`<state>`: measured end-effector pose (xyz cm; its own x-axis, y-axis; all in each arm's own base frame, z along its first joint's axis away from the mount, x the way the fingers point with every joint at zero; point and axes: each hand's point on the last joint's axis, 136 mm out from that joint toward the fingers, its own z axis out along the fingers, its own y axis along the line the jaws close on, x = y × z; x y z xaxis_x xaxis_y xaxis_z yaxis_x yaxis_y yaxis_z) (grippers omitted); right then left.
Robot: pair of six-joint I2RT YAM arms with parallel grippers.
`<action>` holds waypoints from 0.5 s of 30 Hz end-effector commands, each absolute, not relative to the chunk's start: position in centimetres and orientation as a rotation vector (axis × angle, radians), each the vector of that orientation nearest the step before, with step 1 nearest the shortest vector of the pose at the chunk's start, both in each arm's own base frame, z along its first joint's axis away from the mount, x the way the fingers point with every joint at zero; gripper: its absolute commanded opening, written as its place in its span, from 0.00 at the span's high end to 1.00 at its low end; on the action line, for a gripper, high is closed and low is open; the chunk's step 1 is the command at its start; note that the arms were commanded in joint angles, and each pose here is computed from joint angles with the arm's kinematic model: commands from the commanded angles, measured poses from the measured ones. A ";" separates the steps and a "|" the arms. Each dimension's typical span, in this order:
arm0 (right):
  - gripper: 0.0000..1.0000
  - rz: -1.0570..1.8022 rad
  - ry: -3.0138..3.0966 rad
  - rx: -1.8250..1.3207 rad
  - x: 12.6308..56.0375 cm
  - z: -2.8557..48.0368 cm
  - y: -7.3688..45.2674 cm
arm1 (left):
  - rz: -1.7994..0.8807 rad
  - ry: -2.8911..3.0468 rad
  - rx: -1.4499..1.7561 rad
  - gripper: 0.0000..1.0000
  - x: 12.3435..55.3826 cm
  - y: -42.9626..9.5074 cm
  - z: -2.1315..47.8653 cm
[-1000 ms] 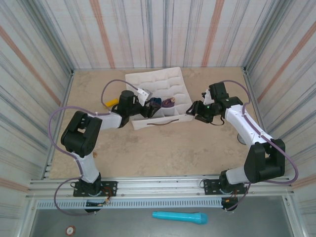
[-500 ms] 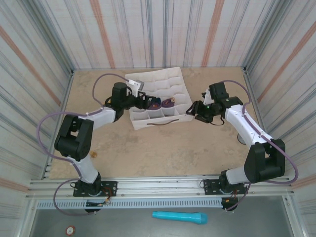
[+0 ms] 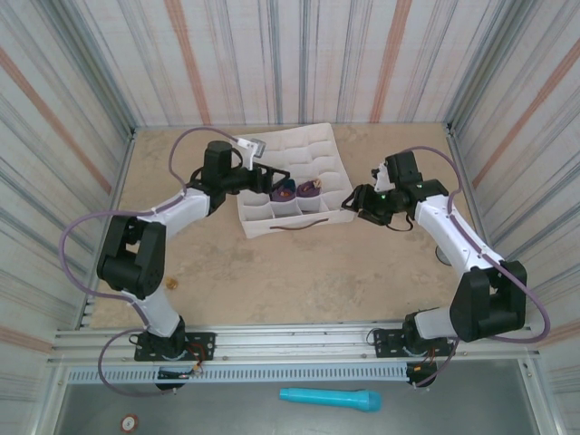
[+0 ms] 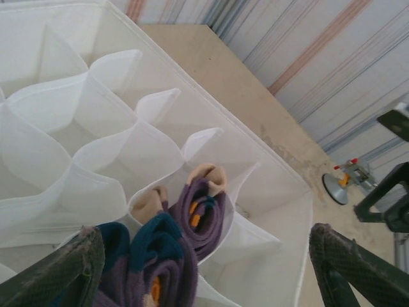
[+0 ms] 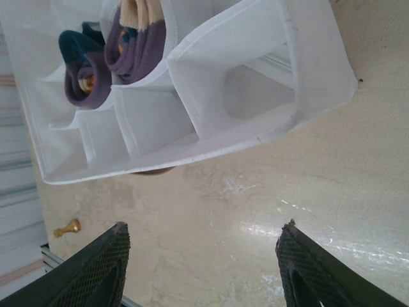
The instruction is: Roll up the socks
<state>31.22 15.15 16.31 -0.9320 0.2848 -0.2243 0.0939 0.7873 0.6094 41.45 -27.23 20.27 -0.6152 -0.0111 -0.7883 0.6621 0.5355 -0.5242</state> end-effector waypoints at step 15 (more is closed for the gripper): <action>0.36 0.927 2.649 0.285 30.0 16.5 15.0 | -1.443 2.122 0.493 0.18 40.8 -33.5 17.5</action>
